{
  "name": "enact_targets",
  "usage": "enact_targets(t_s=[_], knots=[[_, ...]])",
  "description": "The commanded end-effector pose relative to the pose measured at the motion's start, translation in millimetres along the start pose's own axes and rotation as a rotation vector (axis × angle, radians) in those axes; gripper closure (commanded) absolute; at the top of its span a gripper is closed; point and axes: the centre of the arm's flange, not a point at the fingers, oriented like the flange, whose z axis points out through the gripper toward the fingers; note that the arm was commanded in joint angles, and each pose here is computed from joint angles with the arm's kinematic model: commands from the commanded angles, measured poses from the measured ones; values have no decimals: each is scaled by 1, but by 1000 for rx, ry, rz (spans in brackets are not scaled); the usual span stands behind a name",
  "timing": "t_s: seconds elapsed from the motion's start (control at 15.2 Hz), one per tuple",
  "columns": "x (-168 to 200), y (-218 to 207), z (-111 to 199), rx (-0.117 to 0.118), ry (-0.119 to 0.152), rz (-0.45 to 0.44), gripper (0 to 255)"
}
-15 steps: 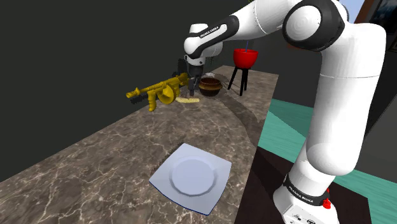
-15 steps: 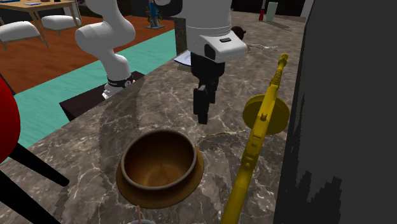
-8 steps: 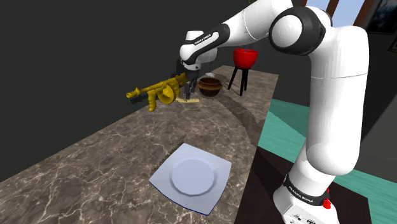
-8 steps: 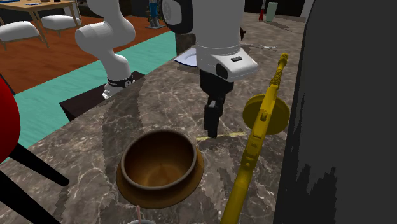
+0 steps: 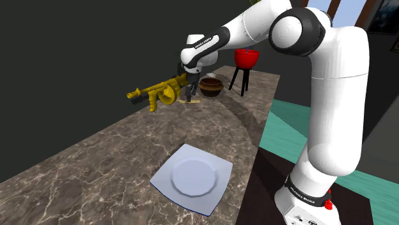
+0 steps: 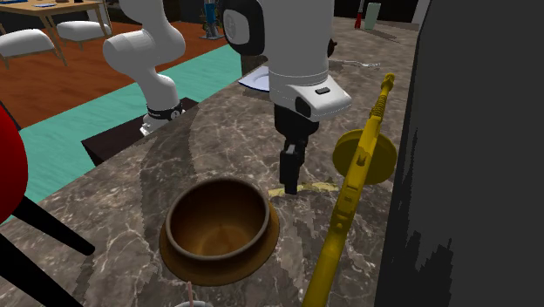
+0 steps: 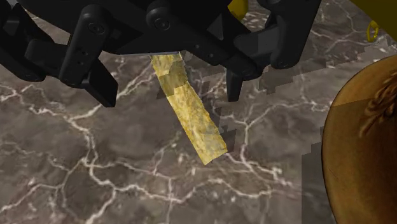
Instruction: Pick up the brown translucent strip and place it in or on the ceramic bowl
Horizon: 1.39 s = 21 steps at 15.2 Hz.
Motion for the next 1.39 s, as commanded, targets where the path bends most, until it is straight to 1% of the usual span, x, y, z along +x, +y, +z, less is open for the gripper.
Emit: enact_targets(t_s=[0.0, 0.07, 0.66, 0.73, 0.86, 0.92, 1.32], knots=[[0, 0, 0, 0, 0, 0, 0], [0, 0, 0, 0, 0, 0, 255], [0, 0, 0, 0, 0, 0, 255], [0, 0, 0, 0, 0, 0, 0], [38, -7, -13, -25, -102, -296, 0], [48, -11, -15, -31, -131, -378, 0], [44, -10, 16, -31, -131, -378, 0]])
